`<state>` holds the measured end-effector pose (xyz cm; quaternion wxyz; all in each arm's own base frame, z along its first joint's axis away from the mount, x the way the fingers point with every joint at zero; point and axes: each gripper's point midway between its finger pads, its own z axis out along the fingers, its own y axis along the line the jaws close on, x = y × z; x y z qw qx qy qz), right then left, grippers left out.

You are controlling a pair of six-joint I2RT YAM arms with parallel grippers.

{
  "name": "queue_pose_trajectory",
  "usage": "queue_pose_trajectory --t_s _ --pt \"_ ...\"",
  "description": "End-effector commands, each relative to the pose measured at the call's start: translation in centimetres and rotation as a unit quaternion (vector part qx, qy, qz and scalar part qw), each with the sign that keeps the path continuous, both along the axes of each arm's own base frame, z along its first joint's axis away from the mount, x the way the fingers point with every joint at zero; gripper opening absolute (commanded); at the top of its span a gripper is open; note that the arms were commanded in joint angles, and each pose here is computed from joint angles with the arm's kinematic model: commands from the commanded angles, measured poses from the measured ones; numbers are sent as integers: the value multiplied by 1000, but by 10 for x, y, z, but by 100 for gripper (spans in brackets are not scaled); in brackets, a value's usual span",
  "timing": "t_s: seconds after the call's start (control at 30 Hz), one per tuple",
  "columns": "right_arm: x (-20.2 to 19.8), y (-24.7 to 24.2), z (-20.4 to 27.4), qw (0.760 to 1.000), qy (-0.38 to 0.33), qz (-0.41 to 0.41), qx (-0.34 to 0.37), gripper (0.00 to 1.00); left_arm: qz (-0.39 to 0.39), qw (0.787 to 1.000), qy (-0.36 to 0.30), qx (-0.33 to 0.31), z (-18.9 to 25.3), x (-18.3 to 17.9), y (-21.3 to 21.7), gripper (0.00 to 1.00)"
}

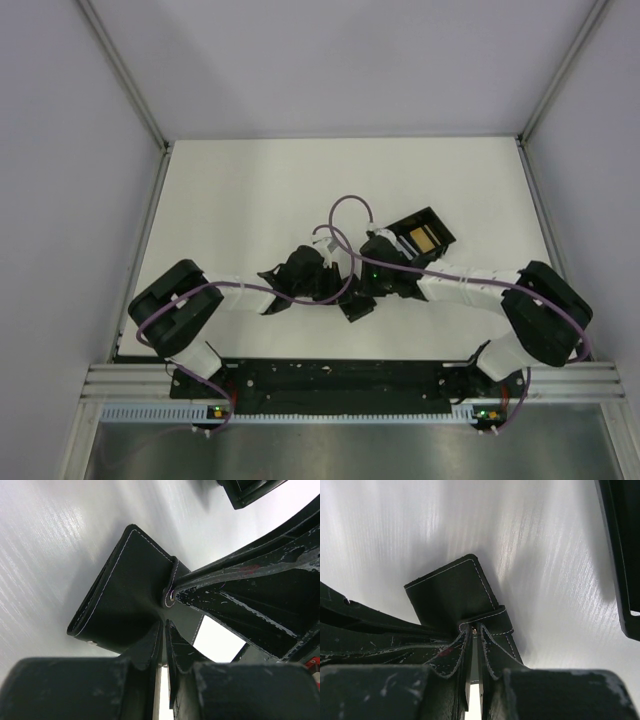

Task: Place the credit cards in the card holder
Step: Close the card holder at the center of the board.

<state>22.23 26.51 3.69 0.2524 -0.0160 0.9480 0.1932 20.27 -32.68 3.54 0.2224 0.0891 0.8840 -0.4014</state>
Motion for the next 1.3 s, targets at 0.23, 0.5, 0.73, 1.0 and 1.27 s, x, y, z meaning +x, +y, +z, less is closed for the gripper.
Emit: queue_pose_trajectory --t_s 0.23,0.5,0.73,1.0,1.27 --pt "1 -12 -20 995 16 10 -98 8 -4 1000 3 15 -12 -4 4 11" --pt "-1 -7 -30 991 27 23 -131 8 -3 1000 2 17 -12 -4 4 11" --pt "-2 -13 -39 987 35 26 -154 3 1 1000 2 19 -14 -2 6 11" --pt "-6 -14 -42 986 41 28 -158 0 4 1000 3 20 -14 -2 7 11" --pt "0 -10 -24 991 5 18 -130 0 12 1000 -1 20 -11 0 8 11"
